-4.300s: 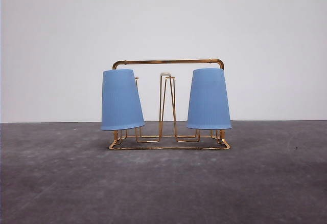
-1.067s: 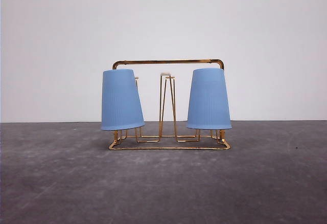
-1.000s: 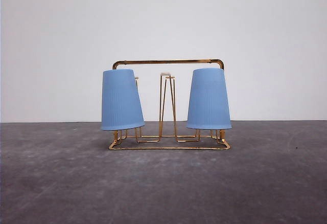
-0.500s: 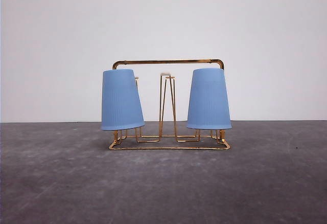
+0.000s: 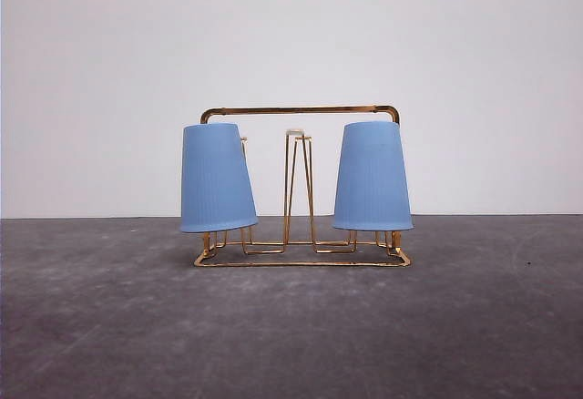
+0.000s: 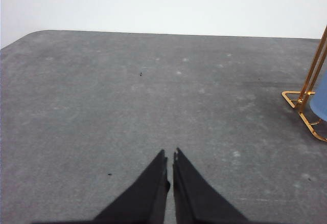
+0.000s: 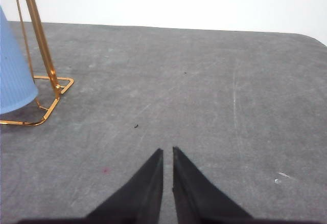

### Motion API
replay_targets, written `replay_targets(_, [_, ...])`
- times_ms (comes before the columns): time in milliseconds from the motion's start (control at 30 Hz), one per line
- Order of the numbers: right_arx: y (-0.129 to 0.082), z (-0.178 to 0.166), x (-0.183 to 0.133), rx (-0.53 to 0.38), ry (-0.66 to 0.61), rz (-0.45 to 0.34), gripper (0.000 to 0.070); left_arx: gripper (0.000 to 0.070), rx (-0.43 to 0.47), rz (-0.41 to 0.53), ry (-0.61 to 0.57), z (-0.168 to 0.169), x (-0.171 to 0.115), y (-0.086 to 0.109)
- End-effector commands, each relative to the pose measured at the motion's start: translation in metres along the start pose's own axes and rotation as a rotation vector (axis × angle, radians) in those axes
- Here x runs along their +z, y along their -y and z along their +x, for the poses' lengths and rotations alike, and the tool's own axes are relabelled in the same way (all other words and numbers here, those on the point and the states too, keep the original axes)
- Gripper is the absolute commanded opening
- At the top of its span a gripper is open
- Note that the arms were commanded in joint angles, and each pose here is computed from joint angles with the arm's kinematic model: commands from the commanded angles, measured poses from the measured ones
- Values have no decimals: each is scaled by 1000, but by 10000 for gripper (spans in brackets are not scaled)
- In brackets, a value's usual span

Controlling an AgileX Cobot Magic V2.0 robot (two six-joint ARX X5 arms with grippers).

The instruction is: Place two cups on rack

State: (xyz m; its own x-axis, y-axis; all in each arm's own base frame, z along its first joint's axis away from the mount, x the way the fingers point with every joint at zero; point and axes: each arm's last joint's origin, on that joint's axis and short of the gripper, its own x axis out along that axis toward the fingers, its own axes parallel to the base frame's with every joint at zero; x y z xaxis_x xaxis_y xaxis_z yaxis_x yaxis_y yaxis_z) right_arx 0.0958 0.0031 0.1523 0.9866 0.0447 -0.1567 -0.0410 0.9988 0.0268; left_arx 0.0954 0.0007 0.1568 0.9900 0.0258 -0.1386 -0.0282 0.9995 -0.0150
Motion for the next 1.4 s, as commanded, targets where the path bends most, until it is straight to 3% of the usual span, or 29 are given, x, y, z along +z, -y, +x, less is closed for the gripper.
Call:
replay_targets(0, [0, 0, 0, 0, 9, 10, 31, 0, -1, 7, -2, 1, -4, 0])
replay_targets(1367, [0, 0, 0, 0, 9, 10, 31, 0, -1, 7, -2, 1, -4, 0])
